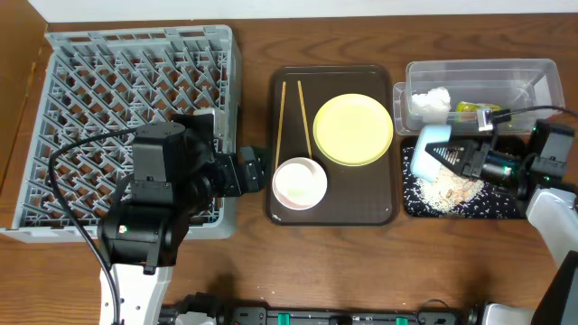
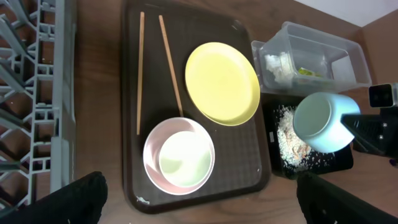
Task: Sort waste into correct bins and load items into the dishwasher
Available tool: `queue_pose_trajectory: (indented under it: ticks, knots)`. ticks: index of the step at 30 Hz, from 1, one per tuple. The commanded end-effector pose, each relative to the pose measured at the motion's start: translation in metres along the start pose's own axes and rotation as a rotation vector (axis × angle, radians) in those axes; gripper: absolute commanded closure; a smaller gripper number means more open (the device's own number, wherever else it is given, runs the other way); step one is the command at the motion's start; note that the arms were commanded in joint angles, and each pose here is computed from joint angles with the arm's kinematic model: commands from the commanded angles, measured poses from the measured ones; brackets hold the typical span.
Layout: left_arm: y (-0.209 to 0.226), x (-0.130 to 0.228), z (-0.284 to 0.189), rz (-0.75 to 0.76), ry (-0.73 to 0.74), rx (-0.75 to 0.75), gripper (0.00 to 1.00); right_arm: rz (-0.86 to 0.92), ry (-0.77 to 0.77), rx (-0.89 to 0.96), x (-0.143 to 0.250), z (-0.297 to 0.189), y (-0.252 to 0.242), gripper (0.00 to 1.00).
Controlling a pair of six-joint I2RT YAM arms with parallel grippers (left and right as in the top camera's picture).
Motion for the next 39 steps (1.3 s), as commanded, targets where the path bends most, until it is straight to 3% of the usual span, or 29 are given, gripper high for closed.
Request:
queue_pose_trajectory:
  ticks: [1,3,4,7,11,16,23,31,33,36,39]
  knots:
    - [-0.003,-0.004,-0.004,0.001,-0.015,0.009,0.02,-0.093,0.044,-0.058,0.005,0.006,0.01,0.99]
    - [-0.003,-0.004,-0.004,0.001,-0.015,0.009,0.02,0.144,-0.014,0.131,0.006,0.005,-0.014,0.99]
    - [-0.003,-0.004,-0.004,0.001,-0.015,0.009,0.02,0.16,-0.009,0.138,0.008,0.005,-0.015,0.99]
    - [-0.003,-0.004,-0.004,0.001,-0.015,0.009,0.02,0.061,0.068,0.028,0.016,0.014,0.002,0.99]
    - [-0.003,-0.004,-0.004,0.001,-0.015,0.009,0.02,-0.037,0.113,0.044,0.019,0.033,0.022,0.99]
    - [-0.003,-0.004,-0.004,0.001,-0.015,0.009,0.02,-0.335,0.162,0.311,0.05,0.084,0.053,0.98]
    - [-0.003,-0.004,-0.004,0.001,-0.015,0.009,0.02,-0.725,0.259,0.776,0.118,0.126,0.042,0.99]
    - [-0.003,-0.004,-0.004,0.001,-0.015,0.009,0.02,-0.769,0.378,0.902,0.141,0.14,0.009,0.98]
    - [-0.003,-0.004,-0.004,0.001,-0.015,0.009,0.02,-0.758,0.407,0.891,0.144,0.142,0.005,0.83]
    - [-0.003,-0.004,-0.004,0.001,-0.015,0.009,0.02,-0.766,0.443,0.827,0.146,0.147,0.016,0.43]
    - [-0.003,-0.004,-0.004,0.001,-0.015,0.009,0.02,-0.755,0.46,0.806,0.14,0.151,0.042,0.33]
Point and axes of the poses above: each gripper's point midway between its finger pads, its own z axis out along the fingers, its own y axis along the line the jaws close on, x = y × z, the point moved 6 cm from there along -z, back along the fingers, and after that the axes turned 3 degrees about z, right-handed, at the moved point
